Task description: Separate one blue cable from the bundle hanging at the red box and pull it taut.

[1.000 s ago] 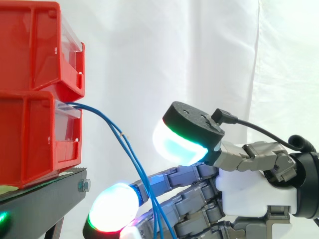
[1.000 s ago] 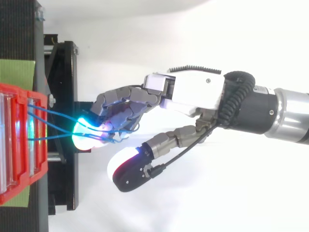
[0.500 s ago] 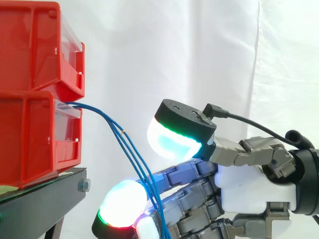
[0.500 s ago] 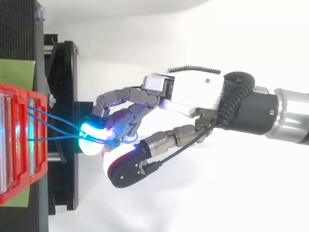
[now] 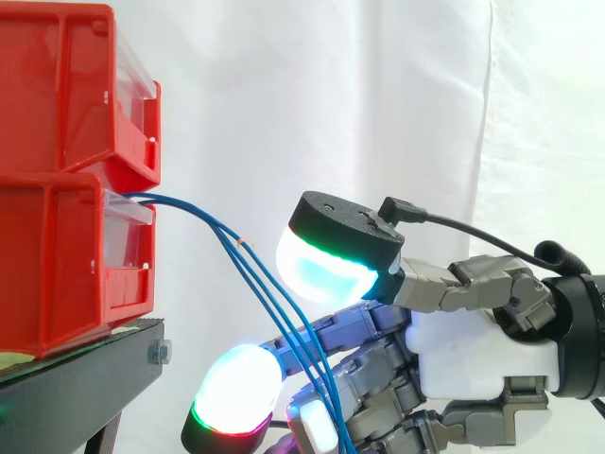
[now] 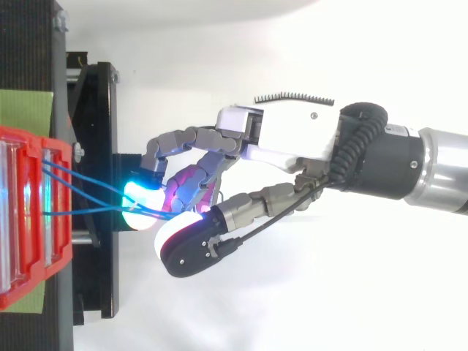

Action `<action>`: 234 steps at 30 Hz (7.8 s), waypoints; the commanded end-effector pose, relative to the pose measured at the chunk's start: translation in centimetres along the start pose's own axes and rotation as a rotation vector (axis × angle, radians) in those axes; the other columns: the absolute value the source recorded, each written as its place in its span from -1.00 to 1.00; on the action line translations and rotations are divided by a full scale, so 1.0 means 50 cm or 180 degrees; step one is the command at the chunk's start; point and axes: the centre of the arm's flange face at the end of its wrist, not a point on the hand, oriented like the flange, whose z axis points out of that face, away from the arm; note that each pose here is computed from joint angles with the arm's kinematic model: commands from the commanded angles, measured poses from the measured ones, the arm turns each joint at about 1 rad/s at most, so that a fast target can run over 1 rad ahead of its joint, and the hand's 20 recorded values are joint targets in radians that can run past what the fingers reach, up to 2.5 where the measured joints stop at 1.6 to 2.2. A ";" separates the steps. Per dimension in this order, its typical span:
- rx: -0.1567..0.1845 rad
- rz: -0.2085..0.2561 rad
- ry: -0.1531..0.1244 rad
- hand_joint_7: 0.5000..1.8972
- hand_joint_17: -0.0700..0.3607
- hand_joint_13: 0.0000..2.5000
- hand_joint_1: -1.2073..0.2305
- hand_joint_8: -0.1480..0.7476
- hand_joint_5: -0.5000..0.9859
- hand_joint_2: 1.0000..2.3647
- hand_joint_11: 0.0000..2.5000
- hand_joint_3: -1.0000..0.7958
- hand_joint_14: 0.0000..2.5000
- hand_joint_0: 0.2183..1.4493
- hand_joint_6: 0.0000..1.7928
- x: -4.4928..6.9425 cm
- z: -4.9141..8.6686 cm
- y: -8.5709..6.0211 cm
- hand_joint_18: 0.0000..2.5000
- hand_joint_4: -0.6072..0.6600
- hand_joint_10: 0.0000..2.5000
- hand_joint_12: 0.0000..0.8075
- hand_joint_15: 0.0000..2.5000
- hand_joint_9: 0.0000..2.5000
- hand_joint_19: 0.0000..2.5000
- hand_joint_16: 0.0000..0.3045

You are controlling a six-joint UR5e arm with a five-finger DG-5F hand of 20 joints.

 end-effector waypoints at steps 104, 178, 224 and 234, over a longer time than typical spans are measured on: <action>0.0178 0.0245 -0.0128 0.17 -0.19 -0.10 -0.32 0.10 -0.46 -1.00 -0.18 -0.44 -0.98 -0.43 -0.03 -0.062 -0.052 0.154 -0.20 -0.13 -0.98 -0.15 -0.32 -0.06 -0.25 -0.70; 0.0059 0.0356 -0.0131 0.33 -0.14 -0.23 -0.61 0.13 -0.51 -0.97 -0.21 -0.22 -0.98 -0.15 0.03 -0.064 -0.048 0.135 -0.29 0.07 -0.98 -0.07 -0.44 -0.20 -0.33 -0.66; 0.0054 0.0357 -0.0131 0.16 -0.13 -0.17 -0.30 0.18 -0.51 -1.00 -0.09 -0.44 -0.98 -0.45 0.00 -0.060 -0.048 0.135 -0.20 0.24 -0.98 -0.03 -0.41 -0.11 -0.29 -0.66; 0.0050 0.0359 -0.0132 0.19 -0.14 -0.19 -0.45 0.16 -0.52 -0.98 -0.09 -0.28 -0.98 -0.30 -0.01 -0.060 -0.048 0.135 -0.21 0.18 -0.98 -0.05 -0.42 -0.12 -0.29 -0.67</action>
